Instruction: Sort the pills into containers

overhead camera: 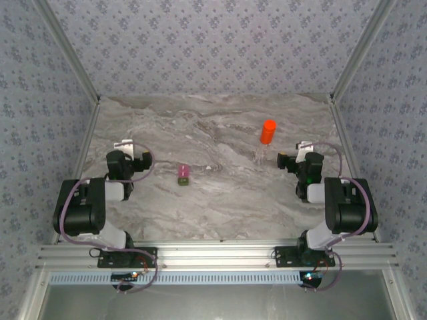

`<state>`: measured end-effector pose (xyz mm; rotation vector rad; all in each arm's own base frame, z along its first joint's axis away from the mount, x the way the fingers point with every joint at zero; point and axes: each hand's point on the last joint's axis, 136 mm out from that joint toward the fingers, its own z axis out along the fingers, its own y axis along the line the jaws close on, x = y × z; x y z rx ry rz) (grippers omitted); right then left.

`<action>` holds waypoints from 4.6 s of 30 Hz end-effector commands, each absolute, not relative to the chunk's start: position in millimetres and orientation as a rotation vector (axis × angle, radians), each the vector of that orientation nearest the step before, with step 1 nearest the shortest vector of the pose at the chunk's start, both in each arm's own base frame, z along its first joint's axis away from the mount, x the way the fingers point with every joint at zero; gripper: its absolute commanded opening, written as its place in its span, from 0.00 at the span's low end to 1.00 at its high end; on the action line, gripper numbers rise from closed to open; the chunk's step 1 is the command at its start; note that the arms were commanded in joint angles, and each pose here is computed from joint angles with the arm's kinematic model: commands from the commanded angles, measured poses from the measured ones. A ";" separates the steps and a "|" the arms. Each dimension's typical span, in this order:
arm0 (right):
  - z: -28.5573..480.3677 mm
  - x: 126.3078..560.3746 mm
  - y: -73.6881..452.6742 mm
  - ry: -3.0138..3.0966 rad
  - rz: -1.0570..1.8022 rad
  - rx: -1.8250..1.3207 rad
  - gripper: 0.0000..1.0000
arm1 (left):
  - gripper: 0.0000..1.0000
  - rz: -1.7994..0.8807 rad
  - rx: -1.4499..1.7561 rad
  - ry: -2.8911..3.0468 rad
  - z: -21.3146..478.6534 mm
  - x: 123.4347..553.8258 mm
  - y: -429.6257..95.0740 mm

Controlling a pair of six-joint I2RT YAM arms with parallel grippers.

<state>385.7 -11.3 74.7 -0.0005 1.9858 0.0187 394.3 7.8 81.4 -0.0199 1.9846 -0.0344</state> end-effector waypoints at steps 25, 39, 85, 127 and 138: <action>193.7 329.7 -43.7 1.968 0.315 0.709 1.00 | 1.00 -0.240 -0.456 2.245 156.3 371.1 -10.5; 142.8 285.9 88.8 2.415 0.156 0.254 1.00 | 1.00 -0.553 -0.236 2.372 131.5 308.6 -142.1; 136.8 300.2 108.3 2.489 0.437 0.110 1.00 | 1.00 -0.608 0.078 2.381 124.2 305.8 -275.6; 24.2 318.2 353.1 2.596 0.296 -1.185 0.79 | 1.00 -0.714 -0.671 2.367 140.0 377.0 -83.6; 31.1 321.0 341.3 2.603 0.322 -1.096 0.65 | 1.00 -0.757 -0.677 2.372 137.9 379.4 -89.9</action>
